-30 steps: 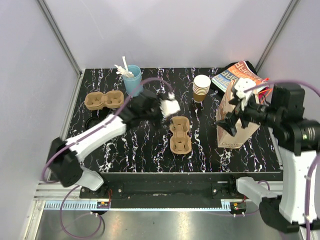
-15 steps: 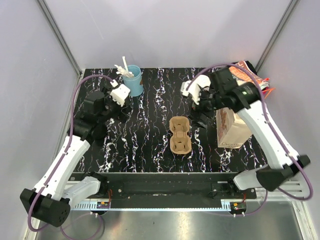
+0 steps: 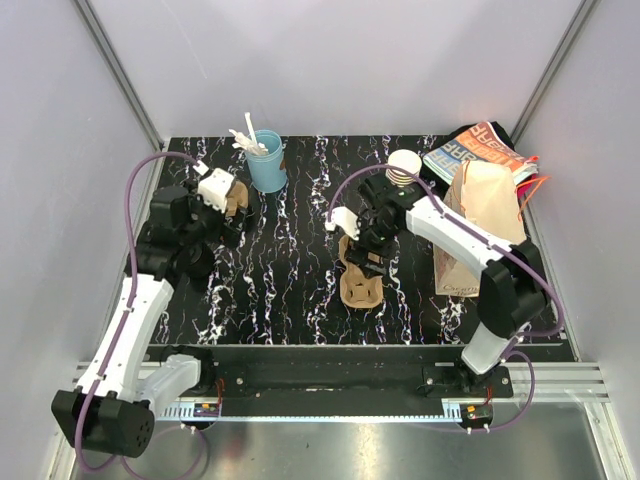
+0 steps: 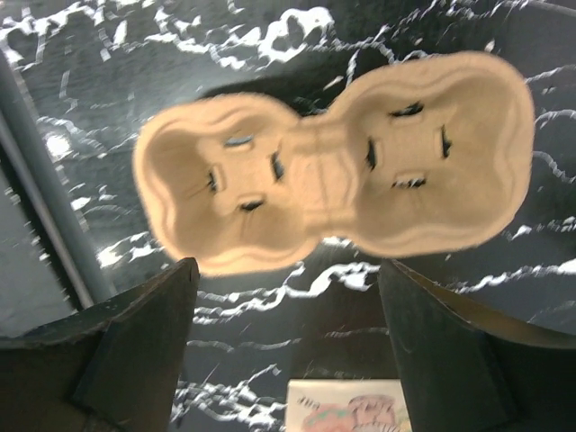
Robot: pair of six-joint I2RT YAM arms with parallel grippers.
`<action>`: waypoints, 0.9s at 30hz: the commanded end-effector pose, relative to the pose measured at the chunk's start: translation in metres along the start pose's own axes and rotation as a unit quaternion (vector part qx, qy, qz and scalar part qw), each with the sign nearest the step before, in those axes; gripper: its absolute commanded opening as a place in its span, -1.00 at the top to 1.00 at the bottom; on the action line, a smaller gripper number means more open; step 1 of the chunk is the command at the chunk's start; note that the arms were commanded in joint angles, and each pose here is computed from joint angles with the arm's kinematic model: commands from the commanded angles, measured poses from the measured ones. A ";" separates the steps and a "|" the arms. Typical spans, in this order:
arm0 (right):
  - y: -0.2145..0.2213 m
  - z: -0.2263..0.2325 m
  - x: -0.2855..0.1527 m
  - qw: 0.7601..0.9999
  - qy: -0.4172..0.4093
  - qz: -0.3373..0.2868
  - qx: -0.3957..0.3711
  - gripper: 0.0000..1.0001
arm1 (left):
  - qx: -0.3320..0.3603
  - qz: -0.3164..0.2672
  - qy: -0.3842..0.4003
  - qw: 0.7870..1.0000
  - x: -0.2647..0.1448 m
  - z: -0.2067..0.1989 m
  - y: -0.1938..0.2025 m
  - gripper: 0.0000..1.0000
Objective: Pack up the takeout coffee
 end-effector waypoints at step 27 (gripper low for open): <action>0.005 -0.024 0.091 0.993 0.000 0.081 -0.088 -0.61 | -0.040 -0.041 0.028 0.998 -0.004 0.006 -0.005 -0.98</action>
Point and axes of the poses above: each gripper's point midway between its finger pads, its own x axis out along the fingers, its own z axis along the line the jaws close on, y = z × x, the point moved 7 cm from there along -x, back along the fingers, and after that the axes turned 2 degrees about -x, right-handed, at the moved point
